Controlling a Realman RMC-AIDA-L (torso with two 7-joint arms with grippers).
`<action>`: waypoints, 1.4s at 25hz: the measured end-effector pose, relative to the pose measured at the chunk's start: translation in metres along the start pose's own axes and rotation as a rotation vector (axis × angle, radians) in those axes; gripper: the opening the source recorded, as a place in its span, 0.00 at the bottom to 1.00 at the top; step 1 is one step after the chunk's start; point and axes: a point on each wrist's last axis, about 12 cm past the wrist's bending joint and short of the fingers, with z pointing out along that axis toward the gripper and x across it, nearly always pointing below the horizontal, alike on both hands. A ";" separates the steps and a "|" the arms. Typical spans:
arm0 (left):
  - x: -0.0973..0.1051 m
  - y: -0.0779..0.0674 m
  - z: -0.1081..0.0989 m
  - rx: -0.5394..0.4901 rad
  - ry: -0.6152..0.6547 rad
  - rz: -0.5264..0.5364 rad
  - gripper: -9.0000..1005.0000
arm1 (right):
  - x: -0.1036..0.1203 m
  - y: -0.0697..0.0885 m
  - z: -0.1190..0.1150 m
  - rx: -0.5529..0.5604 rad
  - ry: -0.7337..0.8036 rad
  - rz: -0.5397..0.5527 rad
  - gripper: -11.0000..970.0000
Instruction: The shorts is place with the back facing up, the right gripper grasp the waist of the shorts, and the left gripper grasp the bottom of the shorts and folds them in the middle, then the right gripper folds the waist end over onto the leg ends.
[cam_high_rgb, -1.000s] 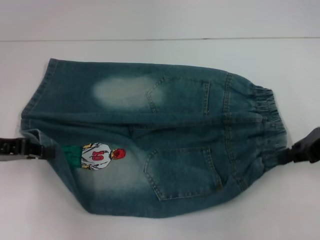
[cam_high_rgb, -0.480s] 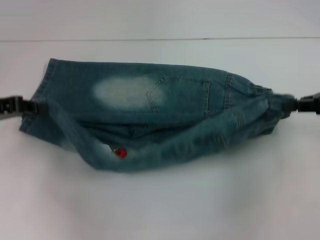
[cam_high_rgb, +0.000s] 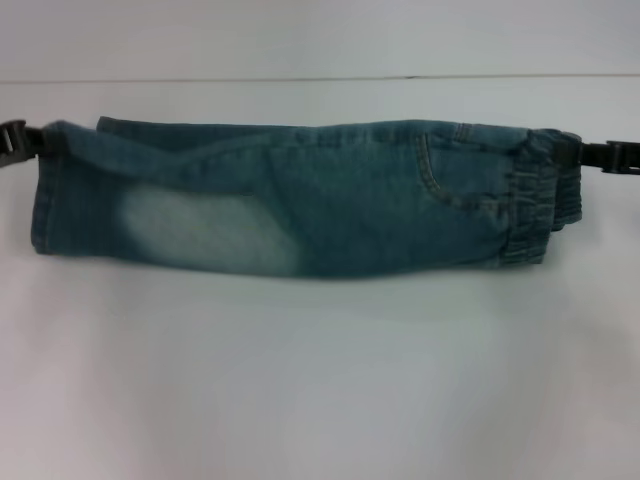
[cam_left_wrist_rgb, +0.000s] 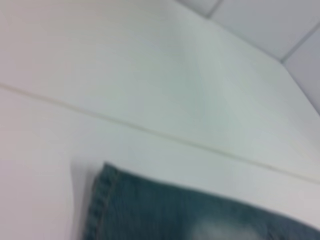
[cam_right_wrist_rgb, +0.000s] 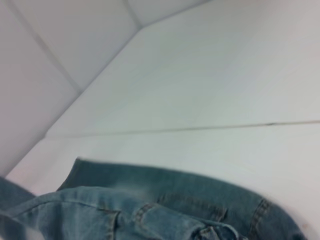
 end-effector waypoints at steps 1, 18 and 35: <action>-0.002 0.000 0.002 -0.005 -0.013 0.000 0.11 | 0.002 0.000 0.004 -0.001 -0.014 0.009 0.06; -0.003 -0.007 0.047 -0.149 -0.086 0.079 0.13 | 0.014 -0.003 0.066 0.193 -0.085 -0.048 0.06; -0.007 -0.015 0.070 -0.209 -0.143 0.133 0.14 | 0.039 -0.007 0.069 0.196 -0.161 0.000 0.06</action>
